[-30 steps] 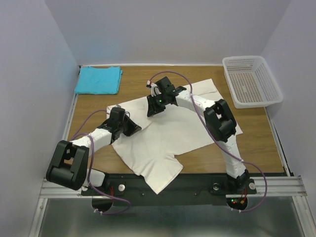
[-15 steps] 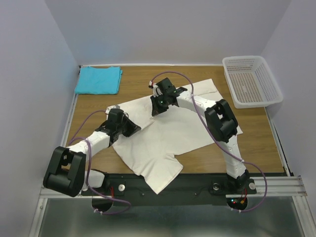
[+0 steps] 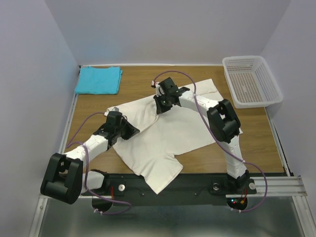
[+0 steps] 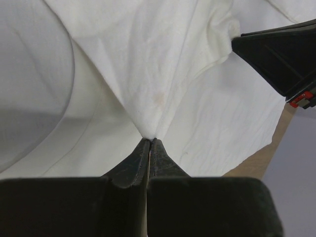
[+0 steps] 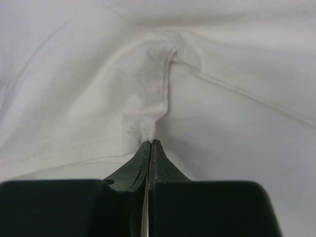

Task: Fold and stack the t-shirts
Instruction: Fold the tshirt

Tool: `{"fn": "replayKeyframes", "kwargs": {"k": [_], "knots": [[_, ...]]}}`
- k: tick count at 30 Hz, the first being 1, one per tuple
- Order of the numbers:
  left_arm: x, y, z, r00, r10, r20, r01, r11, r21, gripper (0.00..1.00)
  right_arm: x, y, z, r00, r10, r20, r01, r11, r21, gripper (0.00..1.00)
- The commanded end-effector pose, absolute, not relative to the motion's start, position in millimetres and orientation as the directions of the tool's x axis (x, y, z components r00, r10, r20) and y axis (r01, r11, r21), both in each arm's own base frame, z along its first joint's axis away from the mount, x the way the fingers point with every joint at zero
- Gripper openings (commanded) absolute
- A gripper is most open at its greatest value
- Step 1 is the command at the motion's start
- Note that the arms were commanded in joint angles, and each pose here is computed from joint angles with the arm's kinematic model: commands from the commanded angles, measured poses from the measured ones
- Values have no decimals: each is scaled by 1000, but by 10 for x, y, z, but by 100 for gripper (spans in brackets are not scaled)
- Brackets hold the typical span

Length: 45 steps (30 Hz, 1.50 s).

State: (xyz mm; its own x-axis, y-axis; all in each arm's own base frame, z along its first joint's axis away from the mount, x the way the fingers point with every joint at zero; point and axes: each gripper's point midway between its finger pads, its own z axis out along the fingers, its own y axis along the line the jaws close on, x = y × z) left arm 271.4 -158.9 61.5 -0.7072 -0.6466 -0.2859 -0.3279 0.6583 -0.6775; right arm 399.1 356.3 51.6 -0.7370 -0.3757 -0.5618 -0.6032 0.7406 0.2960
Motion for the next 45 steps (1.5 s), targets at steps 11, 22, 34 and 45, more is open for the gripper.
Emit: {"fn": "replayKeyframes", "kwargs": {"k": [11, 22, 34, 45], "knots": [[2743, -1545, 482, -718, -630, -296, -335, 685, -647, 0, 4096, 3395, 837, -644, -427, -635, -685, 692, 230, 3], [2841, -1534, 460, -721, -618, -314, -326, 702, -632, 0, 3769, 3379, 844, -623, -491, -609, -750, 594, 289, 2], [2829, -1510, 636, -746, -558, -364, -239, 733, -636, 44, 3920, 3321, 928, -601, -494, -629, -747, 627, 222, 49], [2982, -650, 1571, -431, -619, -657, -187, 773, -606, 85, 3754, 2665, 1935, -312, -491, -814, -912, 396, 110, 66]]}}
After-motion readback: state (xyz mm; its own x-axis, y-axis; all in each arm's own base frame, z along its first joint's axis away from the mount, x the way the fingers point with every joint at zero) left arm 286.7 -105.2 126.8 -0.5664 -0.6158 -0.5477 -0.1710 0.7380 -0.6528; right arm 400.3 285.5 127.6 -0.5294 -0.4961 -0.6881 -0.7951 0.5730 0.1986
